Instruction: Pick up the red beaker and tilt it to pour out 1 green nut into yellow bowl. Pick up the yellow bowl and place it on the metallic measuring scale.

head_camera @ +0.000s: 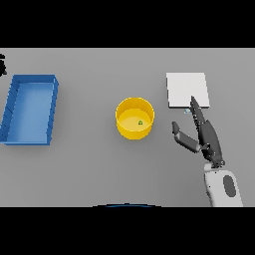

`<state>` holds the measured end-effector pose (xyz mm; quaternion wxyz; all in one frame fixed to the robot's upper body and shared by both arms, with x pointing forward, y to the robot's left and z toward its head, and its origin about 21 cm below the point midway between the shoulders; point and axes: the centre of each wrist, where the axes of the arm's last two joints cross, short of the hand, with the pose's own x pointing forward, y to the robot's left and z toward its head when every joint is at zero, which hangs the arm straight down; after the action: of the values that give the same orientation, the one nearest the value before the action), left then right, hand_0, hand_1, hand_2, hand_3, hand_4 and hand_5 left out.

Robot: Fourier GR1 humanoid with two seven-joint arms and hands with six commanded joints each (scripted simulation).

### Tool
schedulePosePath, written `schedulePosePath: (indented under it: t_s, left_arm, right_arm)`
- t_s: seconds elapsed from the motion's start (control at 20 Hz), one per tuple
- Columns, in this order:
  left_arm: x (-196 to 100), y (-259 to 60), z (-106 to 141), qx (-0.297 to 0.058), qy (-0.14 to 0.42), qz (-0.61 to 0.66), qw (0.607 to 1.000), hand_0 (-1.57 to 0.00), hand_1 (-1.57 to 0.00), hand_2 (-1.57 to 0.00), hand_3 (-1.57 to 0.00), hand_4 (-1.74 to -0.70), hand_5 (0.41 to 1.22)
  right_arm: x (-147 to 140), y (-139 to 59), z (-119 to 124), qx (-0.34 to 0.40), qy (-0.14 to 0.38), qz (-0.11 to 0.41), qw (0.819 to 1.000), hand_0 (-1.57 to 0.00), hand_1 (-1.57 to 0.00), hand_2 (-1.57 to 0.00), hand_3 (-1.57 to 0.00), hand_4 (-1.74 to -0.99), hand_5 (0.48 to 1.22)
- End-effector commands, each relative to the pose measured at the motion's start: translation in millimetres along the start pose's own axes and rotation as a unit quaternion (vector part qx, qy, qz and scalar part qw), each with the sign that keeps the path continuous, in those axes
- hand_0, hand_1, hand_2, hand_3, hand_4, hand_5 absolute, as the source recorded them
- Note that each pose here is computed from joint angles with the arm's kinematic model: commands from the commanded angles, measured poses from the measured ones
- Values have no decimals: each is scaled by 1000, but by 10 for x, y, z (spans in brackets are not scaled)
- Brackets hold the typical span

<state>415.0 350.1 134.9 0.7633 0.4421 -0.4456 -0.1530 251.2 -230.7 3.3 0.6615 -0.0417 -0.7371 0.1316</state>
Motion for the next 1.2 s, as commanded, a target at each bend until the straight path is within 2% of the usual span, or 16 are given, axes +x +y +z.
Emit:
schedulePosePath:
  t_s: [0.0, 0.05, 0.1, 0.2, 0.25, 0.35, 0.4, 0.45, 0.55, 0.6, 0.7, 0.8, 0.9, 1.15]
  left_arm:
    - [-28, -31, 55, 0, 5, 6, 1000, -1571, -1571, -1571, -1326, -1738, 1190]
    - [-39, -30, 99, 2, 9, 10, 1000, -1571, -1571, -1571, -1319, -1737, 1146]
    - [-80, -80, 146, -4, 5, 12, 1000, -1571, -1571, -1571, -1369, -1682, 1106]
    - [-143, -84, 202, -12, 5, 13, 1000, -1571, -1571, -1571, -1442, -1588, 962]
    - [-161, -95, 241, -20, 3, 15, 1000, -1571, -1571, -1571, -1273, -1502, 896]
    - [-193, -98, 290, -43, 1, 4, 999, -1571, -1571, -1571, -935, -1253, 810]
    - [-209, -137, 336, -63, -13, 13, 998, -1571, -1520, -1410, -852, -1135, 779]
    - [-205, -107, 377, -84, -22, 22, 996, -1437, -1291, -1163, -715, -1046, 757]
    - [-185, -61, 434, -113, -35, 31, 993, -982, -830, -747, -464, -922, 716]
    - [-178, -50, 446, -120, -39, 28, 992, -785, -664, -597, -371, -883, 701]
    - [-165, -18, 439, -134, -39, 8, 990, -502, -425, -382, -237, -830, 678]
    - [-140, -31, 463, -139, -30, -21, 990, -321, -271, -244, -151, -794, 659]
    - [-140, -44, 457, -142, -27, -28, 989, -205, -173, -156, -97, -778, 655]
    - [-188, -119, 411, -119, -42, -41, 991, -67, -56, -50, -31, -734, 658]
  right_arm:
    - [13, 17, 26, 3, -5, -4, 1000, 1, 1, 1, 1, -1332, 723]
    - [20, 29, 42, 2, -6, -3, 1000, 1, 1, 1, 1, -1335, 725]
    - [17, -2, 41, 0, -2, -3, 1000, 1, 1, 1, 1, -1336, 727]
    - [50, 38, 20, 2, -3, 1, 1000, 1, 1, 1, 1, -1326, 728]
    - [56, 34, 8, 0, -5, -1, 1000, 1, 1, 1, 1, -1326, 730]
    - [39, 46, 20, 1, -3, 0, 1000, 1, 1, 1, 1, -1327, 730]
    - [43, 36, 21, 0, -1, 4, 1000, 1, 1, 1, 1, -1325, 731]
    - [20, 14, 12, -1, 6, 5, 1000, 1, 1, 1, 1, -1320, 731]
    - [3, 29, 43, 1, -3, -3, 1000, 1, 1, 1, 1, -1321, 727]
    - [-1, 39, 44, -2, -1, 0, 1000, 1, 1, 1, 1, -1320, 726]
    - [19, 11, 28, -1, -2, 2, 1000, 1, 1, 1, 1, -1318, 725]
    - [20, -11, 36, -3, -7, 6, 1000, 1, 1, 1, 1, -1315, 724]
    - [18, -25, 37, -4, -5, 8, 1000, 1, 1, 1, 1, -1308, 717]
    - [54, 18, -39, 1, 6, 6, 1000, 1, 1, 1, 1, -1279, 713]
